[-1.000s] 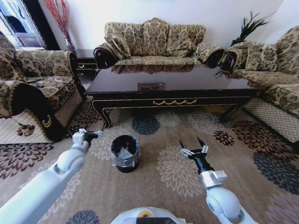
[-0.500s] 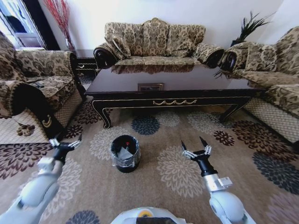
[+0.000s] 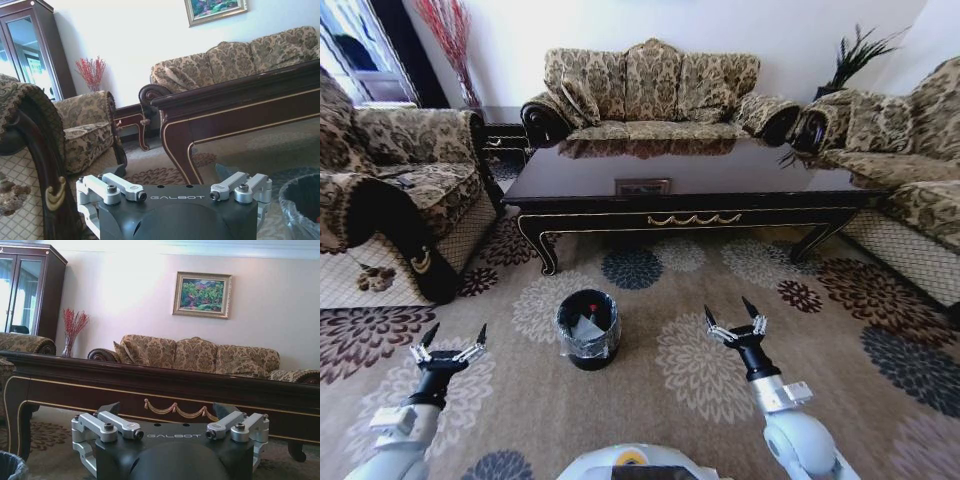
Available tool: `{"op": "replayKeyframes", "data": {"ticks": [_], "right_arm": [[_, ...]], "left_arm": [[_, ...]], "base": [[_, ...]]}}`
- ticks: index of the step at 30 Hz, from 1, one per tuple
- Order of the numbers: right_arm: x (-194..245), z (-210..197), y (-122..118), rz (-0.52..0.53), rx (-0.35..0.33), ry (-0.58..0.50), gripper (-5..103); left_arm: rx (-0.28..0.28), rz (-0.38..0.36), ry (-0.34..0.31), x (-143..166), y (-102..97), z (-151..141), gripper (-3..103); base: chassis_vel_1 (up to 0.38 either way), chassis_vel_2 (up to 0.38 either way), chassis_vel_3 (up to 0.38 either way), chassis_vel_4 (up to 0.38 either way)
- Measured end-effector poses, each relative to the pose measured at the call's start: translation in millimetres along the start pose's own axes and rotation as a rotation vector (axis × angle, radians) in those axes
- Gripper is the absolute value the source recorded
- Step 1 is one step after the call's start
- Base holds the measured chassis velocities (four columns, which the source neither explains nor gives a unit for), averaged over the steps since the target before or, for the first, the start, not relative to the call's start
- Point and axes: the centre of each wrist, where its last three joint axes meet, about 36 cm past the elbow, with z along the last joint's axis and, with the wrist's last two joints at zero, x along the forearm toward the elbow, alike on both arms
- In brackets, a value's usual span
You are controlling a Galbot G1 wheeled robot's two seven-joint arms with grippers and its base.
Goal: Move to the front of the table and pick up the trash from the floor, then place it into the trash bin.
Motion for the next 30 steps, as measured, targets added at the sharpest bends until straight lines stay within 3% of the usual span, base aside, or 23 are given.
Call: {"op": "replayKeyframes", "data": {"ticks": [30], "right_arm": [[3.4,-1.5,0.9,0.001,0.005,0.016,100]], "left_arm": [[0.02,0.006,-0.001,-3.0,-2.6,0.6,100]], "base": [[0.0,0.0,0.0,0.0]]}}
